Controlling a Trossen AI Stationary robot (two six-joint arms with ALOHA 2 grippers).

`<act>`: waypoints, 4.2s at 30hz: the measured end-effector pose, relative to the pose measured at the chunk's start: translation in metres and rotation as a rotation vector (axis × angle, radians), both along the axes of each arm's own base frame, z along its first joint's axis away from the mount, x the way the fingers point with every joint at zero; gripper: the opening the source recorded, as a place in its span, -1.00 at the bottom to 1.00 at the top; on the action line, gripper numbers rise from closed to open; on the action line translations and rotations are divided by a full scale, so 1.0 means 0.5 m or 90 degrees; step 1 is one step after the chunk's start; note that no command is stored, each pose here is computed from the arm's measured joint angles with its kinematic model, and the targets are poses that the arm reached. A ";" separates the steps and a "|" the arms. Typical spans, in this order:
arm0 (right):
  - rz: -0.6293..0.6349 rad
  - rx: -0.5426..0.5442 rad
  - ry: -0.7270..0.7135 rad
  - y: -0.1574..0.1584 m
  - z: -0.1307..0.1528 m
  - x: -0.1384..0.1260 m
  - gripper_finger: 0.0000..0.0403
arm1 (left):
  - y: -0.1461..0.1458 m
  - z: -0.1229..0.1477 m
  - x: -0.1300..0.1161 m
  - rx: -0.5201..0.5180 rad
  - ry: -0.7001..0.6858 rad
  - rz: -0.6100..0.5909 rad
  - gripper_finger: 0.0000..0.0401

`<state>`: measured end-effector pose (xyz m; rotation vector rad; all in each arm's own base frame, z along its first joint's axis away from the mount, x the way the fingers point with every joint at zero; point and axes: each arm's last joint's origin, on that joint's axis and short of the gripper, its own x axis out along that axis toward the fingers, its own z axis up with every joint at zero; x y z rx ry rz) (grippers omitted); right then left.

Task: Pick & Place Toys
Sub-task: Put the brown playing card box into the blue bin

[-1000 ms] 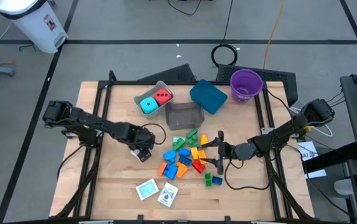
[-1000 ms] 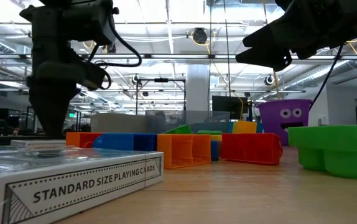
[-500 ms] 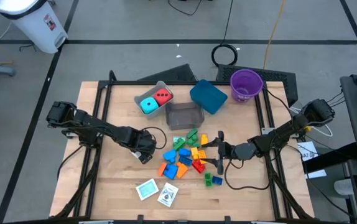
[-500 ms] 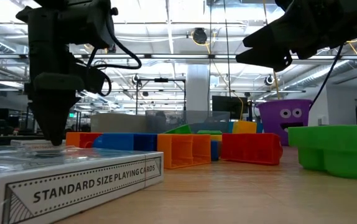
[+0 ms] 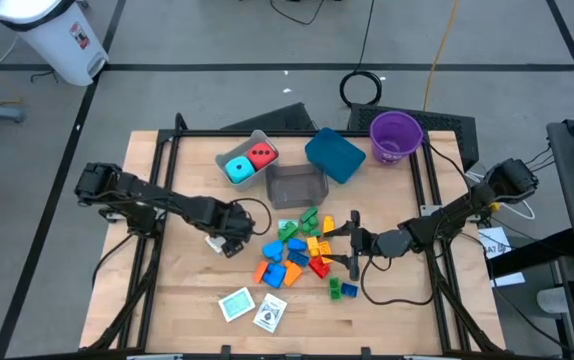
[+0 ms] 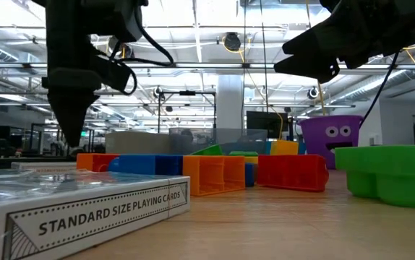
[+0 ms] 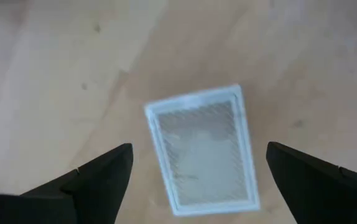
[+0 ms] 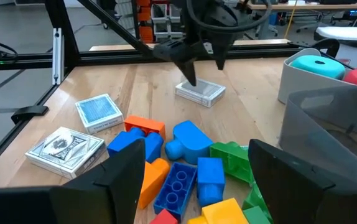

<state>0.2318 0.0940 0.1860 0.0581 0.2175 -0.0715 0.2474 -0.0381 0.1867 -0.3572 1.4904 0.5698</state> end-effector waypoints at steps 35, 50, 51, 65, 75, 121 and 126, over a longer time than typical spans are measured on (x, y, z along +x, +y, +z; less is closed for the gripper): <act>-0.001 0.005 -0.011 0.000 0.003 0.001 0.27 | 0.007 -0.049 0.017 -0.078 -0.102 -0.058 0.55; -0.010 -0.151 -0.025 -0.003 -0.005 0.042 0.27 | -0.114 0.108 0.125 -0.273 -0.417 -0.304 0.55; -0.005 -0.174 -0.020 0.001 -0.006 0.052 0.27 | -0.116 0.111 0.127 -0.285 -0.428 -0.308 0.55; 0.105 -0.258 -0.028 0.039 -0.004 0.195 0.27 | -0.095 0.118 0.144 -0.310 -0.471 -0.305 0.55; 0.155 -0.330 -0.056 0.040 -0.010 0.210 -0.05 | -0.086 0.109 0.153 -0.301 -0.472 -0.309 0.55; -0.315 -0.144 0.048 -0.058 0.092 0.099 -0.87 | 0.000 0.116 0.047 0.060 -0.618 -0.317 0.89; -0.418 -0.122 0.065 -0.150 0.070 0.087 -0.87 | 0.022 0.069 0.036 0.064 -0.621 -0.275 0.89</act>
